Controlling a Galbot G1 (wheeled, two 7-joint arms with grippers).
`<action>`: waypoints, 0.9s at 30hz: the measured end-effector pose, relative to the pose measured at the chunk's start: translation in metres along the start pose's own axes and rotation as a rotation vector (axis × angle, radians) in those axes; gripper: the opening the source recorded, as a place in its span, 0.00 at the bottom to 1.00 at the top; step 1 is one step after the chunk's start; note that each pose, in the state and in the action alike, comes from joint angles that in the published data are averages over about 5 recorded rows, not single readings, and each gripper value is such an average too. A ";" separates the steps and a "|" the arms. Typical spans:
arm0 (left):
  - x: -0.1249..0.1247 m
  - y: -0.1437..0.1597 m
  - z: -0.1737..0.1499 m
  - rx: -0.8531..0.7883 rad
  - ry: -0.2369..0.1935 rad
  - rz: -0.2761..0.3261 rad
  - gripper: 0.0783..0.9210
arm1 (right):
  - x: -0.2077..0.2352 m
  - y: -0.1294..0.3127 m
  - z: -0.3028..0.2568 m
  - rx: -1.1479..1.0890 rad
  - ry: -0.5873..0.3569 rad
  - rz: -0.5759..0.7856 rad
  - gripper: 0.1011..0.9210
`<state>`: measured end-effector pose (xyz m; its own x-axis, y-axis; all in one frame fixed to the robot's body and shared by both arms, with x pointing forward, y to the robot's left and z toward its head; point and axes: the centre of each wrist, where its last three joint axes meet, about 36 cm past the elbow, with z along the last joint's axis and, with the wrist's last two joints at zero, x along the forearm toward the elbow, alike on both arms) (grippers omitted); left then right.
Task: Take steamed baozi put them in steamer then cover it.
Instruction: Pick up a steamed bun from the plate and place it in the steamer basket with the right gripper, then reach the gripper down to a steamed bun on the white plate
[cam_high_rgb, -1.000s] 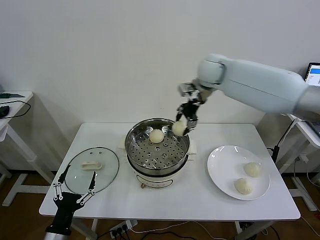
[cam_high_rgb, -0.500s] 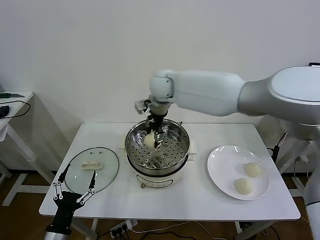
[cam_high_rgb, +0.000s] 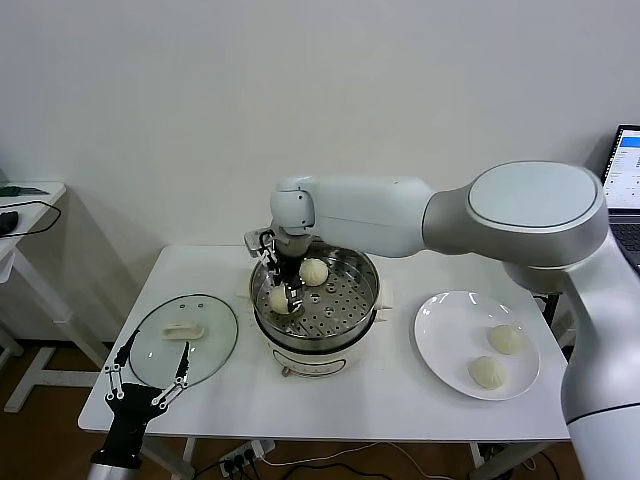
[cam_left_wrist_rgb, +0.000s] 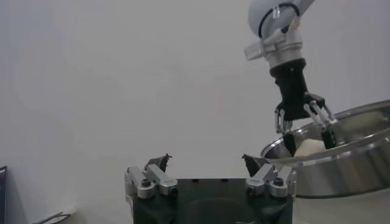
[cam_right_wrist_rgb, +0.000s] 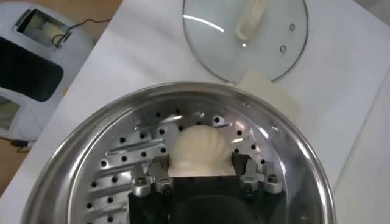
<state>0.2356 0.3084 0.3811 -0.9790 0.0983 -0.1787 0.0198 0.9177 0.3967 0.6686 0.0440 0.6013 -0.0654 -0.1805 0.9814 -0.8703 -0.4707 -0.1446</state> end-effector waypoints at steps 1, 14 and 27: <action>0.000 0.000 0.000 0.000 0.000 -0.001 0.88 | -0.001 0.000 0.000 0.000 -0.001 0.002 0.79; -0.001 0.001 0.000 0.006 -0.006 -0.007 0.88 | 0.035 0.009 0.022 0.024 -0.010 0.030 0.88; -0.004 -0.005 -0.003 0.017 -0.006 0.006 0.88 | 0.131 0.071 0.176 -0.061 0.018 0.020 0.88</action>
<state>0.2385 0.3022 0.3826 -0.9777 0.1056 -0.1815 0.0289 0.9237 0.3821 0.6843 -0.1652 0.6975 -0.0917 -0.1732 0.9806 -0.8968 -0.4138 -0.1569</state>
